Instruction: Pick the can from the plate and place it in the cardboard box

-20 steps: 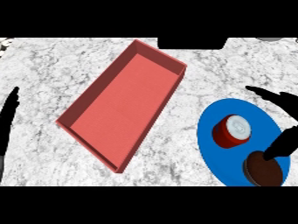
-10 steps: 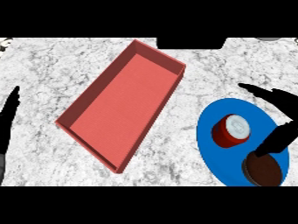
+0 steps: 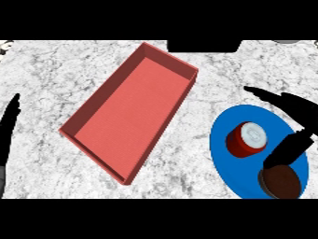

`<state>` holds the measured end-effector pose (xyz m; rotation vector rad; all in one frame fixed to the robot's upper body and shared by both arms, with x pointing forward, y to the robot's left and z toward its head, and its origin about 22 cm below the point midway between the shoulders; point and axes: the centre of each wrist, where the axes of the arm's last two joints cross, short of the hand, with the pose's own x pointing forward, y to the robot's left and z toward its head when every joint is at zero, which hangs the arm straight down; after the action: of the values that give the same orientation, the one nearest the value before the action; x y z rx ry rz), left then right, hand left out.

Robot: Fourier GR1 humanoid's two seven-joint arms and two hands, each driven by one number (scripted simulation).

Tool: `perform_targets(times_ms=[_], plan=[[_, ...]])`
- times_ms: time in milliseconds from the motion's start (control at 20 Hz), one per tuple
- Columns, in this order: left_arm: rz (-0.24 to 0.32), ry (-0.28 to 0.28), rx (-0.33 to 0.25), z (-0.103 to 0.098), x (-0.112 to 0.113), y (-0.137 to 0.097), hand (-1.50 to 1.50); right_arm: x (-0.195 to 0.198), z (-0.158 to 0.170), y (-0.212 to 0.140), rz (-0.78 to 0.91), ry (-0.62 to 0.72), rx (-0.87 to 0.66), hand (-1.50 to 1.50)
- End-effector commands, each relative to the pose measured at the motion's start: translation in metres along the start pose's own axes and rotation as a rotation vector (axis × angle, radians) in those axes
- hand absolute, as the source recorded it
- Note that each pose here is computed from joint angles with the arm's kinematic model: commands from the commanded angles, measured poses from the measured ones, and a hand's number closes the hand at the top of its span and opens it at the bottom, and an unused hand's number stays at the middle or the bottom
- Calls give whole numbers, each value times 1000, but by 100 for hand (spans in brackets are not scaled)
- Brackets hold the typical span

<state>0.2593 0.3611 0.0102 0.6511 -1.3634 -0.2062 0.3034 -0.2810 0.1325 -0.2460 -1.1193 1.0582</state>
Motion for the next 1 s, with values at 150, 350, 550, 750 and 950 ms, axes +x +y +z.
perform_targets(times_ms=[150,350,550,750,950], plan=[[-4,-4,-8,6,-1,5,0,22,3,10,64,106,60,-150],[10,-7,1,-4,1,-9,0,6,-23,43,45,145,91,-150],[-2,1,-7,2,9,-5,0,-4,-32,30,64,163,42,150],[6,-10,2,-1,18,-2,0,7,-42,39,165,124,-139,150],[-11,-13,16,3,11,12,0,-4,-42,24,204,141,-224,150]])
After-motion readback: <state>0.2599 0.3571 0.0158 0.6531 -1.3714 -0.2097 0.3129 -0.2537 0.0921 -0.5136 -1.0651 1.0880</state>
